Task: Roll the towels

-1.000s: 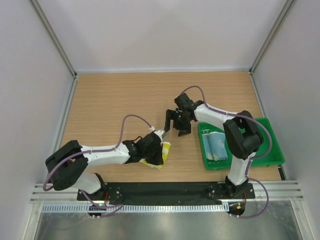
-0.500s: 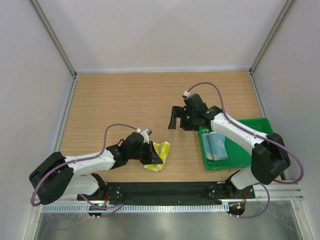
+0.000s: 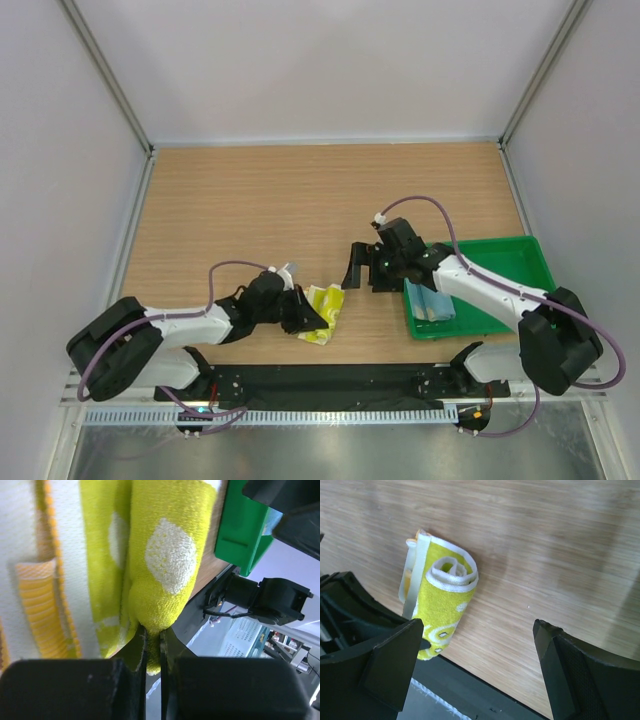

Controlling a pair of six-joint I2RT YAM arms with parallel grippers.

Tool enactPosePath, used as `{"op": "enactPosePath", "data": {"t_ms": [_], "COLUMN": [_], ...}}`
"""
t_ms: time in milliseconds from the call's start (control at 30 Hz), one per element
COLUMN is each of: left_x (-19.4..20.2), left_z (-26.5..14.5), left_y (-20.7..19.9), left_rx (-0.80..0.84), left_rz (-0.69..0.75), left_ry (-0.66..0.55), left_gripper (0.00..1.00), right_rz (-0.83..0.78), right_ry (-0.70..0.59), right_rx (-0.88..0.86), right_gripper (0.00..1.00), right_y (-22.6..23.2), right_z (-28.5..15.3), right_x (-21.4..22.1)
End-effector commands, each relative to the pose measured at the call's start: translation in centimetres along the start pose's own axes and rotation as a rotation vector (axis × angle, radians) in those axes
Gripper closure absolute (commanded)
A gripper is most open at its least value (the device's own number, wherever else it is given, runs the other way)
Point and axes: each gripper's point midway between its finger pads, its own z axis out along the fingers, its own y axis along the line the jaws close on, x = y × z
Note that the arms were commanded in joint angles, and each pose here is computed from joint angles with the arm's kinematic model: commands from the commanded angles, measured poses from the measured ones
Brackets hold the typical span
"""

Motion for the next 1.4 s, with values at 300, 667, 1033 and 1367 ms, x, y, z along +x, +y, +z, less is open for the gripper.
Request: {"op": "enactPosePath", "data": {"t_ms": [300,667,1033,1367], "left_x": [0.5,1.4,2.1,1.4], "left_z": [0.5,0.9,1.5,1.3], "left_y": [3.0,3.9,4.0,4.2], "left_rx": [-0.014,-0.051,-0.062,-0.209], "left_rz": [-0.142,-0.18,-0.184,-0.063], "left_ry": [-0.035,0.016,0.073,0.065], "left_gripper": [1.0,1.0,1.0,0.8], "right_rz": [-0.005,-0.056,-0.04,-0.041], "right_ry": [-0.005,-0.015,0.027,0.027], "right_rx": [-0.159,-0.328,-0.334,-0.259], "right_gripper": [0.01,0.03,0.52,0.83], "right_y": [1.8,4.2,3.1,2.3], "right_z": [0.8,3.7,6.6,6.0], "right_x": [2.5,4.1,5.8,5.7]}}
